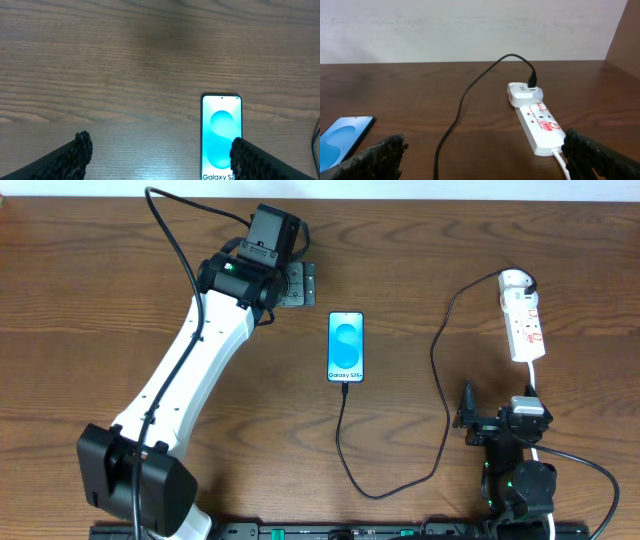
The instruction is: Plug charger to phone and switch on socket
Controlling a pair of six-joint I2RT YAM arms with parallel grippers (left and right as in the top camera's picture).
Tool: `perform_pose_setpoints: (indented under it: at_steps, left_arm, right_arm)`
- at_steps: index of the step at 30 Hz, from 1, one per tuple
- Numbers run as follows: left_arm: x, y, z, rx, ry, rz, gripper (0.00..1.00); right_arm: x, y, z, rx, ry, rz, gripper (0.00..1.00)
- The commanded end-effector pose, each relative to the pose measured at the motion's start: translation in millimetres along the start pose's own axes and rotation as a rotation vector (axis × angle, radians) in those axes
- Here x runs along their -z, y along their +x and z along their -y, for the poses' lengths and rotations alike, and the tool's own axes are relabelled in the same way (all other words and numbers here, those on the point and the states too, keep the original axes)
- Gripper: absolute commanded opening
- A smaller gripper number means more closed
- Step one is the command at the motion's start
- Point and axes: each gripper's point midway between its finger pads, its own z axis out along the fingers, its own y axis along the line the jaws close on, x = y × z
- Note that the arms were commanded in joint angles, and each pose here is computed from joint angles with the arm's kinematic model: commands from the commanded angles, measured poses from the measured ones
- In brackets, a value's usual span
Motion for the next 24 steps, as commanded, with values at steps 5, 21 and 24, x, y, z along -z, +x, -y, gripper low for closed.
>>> perform_pose_setpoints:
  at_steps: [5, 21, 24]
  left_arm:
    - [-2.6, 0.3, -4.5, 0.004, -0.018, -0.004, 0.89]
    - [-2.6, 0.3, -4.5, 0.004, -0.018, -0.004, 0.90]
    - [-2.6, 0.3, -4.5, 0.004, -0.018, -0.004, 0.89]
  right_arm:
    - [0.7, 2.3, -11.3, 0.004, -0.066, -0.006, 0.99]
    - [1.1, 4.3, -16.0, -0.001, -0.104, -0.014, 0.99]
    - [1.1, 4.3, -16.3, -0.001, -0.106, -0.014, 0.99]
